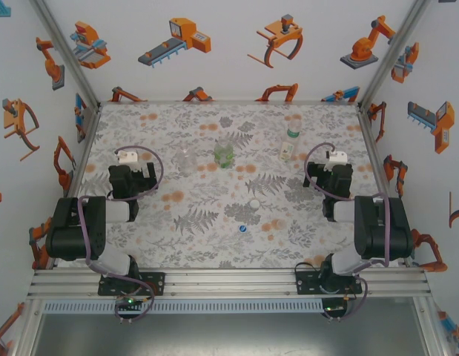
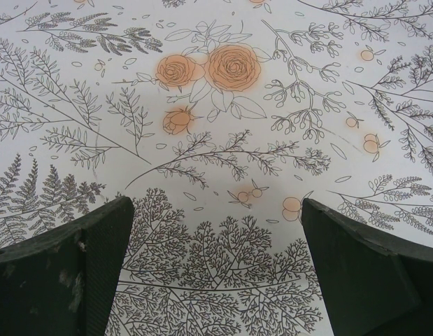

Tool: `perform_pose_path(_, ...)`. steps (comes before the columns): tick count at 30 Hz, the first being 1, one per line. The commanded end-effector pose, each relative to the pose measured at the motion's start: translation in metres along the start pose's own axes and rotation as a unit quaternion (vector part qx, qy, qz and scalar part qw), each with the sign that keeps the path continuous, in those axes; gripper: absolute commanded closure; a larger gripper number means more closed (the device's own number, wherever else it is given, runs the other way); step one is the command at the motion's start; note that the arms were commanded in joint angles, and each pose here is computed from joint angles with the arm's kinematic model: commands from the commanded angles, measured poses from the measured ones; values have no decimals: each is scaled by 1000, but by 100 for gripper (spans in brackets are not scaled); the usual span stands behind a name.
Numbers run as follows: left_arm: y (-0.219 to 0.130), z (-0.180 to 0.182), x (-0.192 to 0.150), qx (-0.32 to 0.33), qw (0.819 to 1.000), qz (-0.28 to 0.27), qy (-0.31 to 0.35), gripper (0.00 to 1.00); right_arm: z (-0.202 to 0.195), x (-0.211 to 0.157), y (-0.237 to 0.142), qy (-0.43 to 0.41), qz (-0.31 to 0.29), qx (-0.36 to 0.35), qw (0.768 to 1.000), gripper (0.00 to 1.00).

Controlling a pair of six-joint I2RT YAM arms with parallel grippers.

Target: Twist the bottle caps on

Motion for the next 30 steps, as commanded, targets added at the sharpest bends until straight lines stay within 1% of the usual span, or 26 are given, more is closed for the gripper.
perform_pose_path(1,2,2,10,2,1000,-11,-11,3,-1,6,1,1,-11,2,1000,1)
perform_pose_path(8,1,2,10,1,1000,-12,-11,3,-2,6,1,2,-11,3,1000,1)
perform_pose_path(13,0,-4,15,-20,1000,-6,-3,3,5,10,-2,-9,-18,28,999,1)
perform_pose_path(21,-13,-1,38,-7,1000,-3,-4,3,7,29,-29,-14,-48,29,998,4)
perform_pose_path(24,-21,1,53,8,1000,7,-11,3,6,34,-39,-15,-34,27,999,5)
perform_pose_path(27,-31,-2,66,8,1000,19,-15,3,11,38,-48,-9,-2,46,999,10)
perform_pose_path(30,-46,-7,79,10,999,24,-20,3,17,42,-59,3,4,68,998,14)
Point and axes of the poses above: each hand's point on the last joint's axis, 136 mm out from that joint toward the fingers, its own y axis out along the fingers, its own z axis along the line the jaws close on, x = y × z, the point moved 4 cm from there along -y, back along the fingers, and after that the axes turned 2 degrees about -y, right-handed, at the moved point
